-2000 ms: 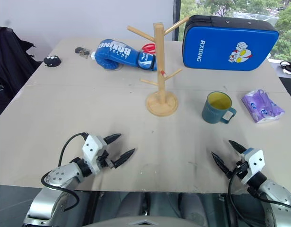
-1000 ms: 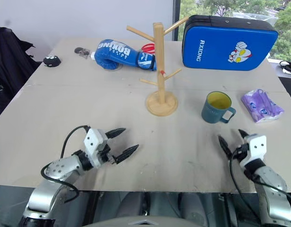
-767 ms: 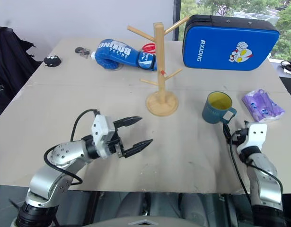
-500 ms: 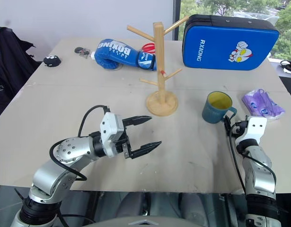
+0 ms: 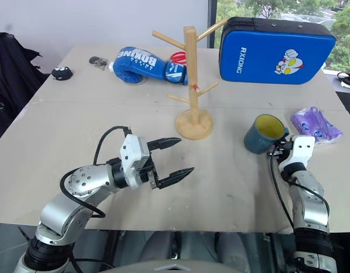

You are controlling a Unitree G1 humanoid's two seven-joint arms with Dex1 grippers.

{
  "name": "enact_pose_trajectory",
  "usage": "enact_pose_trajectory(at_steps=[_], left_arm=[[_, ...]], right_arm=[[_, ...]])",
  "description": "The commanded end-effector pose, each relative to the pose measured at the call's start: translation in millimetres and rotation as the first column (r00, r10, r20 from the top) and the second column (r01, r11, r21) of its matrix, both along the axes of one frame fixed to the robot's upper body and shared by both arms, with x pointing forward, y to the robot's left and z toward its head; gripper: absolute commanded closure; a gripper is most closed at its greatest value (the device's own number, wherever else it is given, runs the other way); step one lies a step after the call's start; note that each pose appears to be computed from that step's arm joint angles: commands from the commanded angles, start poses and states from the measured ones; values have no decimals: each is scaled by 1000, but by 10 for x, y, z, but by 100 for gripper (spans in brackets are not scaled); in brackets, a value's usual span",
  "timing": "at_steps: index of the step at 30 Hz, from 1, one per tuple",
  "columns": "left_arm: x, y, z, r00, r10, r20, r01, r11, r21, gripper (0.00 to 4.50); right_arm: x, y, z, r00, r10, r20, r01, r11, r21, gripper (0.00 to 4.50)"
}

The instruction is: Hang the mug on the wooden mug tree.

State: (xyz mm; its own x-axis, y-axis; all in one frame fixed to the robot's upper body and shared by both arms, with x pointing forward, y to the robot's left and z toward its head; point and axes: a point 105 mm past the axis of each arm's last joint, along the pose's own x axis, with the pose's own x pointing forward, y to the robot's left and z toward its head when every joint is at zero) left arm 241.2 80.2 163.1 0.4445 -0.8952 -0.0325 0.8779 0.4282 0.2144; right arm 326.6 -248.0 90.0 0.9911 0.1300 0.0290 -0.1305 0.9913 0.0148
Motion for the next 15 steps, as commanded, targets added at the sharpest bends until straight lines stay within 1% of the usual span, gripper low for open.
enact_pose_trajectory(at_steps=[1,3,5,8,10,12,15], left_arm=[[18,106,192,997,40,72,-37,999,-39,0],[49,210,296,994,72,80,-66,995,-78,0],[66,297,376,991,95,89,-86,991,-101,0],[72,351,485,989,115,96,-100,984,-148,0],[45,358,525,990,110,94,-93,981,-171,0],[28,372,532,990,108,90,-91,980,-178,0],[-9,452,498,989,117,85,-102,981,-165,0]], right_arm=[[20,179,424,979,175,107,-172,984,-41,446],[15,369,635,943,318,100,-303,943,-138,446],[-16,581,851,894,444,68,-420,880,-223,446],[-77,896,1199,824,567,20,-533,786,-313,446],[-110,1114,1430,788,616,-15,-573,723,-386,446],[-138,1297,1612,762,647,-25,-600,690,-404,446],[-209,1606,1754,722,686,-87,-653,635,-413,446]])
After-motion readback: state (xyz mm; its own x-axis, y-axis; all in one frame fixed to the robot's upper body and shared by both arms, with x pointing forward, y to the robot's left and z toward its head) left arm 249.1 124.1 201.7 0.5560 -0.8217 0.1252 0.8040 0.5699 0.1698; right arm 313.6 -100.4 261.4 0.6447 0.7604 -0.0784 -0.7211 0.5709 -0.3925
